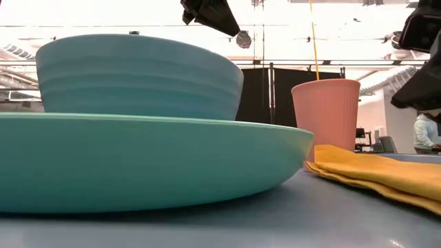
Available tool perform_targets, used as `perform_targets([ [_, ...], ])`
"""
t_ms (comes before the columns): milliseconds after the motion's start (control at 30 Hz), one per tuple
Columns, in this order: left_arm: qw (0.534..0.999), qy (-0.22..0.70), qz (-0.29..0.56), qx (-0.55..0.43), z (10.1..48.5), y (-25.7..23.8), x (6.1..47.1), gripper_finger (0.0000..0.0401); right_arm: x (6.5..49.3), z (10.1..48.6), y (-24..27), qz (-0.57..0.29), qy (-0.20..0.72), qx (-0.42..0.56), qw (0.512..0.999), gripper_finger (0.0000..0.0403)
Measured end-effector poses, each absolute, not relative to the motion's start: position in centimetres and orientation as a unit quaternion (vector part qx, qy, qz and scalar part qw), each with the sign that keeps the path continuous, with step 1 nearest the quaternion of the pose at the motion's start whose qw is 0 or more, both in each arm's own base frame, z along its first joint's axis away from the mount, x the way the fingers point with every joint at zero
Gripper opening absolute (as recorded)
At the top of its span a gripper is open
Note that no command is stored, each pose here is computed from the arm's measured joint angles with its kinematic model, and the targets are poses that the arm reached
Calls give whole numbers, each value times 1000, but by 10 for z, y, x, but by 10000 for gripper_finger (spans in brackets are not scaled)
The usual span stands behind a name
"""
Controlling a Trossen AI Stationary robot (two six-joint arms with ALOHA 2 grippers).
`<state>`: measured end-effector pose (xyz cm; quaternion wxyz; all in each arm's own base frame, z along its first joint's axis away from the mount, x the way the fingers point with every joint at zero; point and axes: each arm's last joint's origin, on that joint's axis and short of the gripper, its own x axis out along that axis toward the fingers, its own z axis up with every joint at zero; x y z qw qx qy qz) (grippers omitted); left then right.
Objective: Set up tray
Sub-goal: Put the orange fork on the yellow napkin
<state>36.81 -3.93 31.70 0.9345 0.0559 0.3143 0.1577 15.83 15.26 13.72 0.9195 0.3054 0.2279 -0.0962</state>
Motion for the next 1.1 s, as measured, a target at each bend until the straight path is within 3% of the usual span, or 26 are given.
perform_targets([
  [800,935,311,157,58,318,-39,369,63,162,105,144,-134,306,323,885,2],
  [1100,936,311,157,58,318,-39,369,63,162,105,144,-120,308,303,894,79],
])
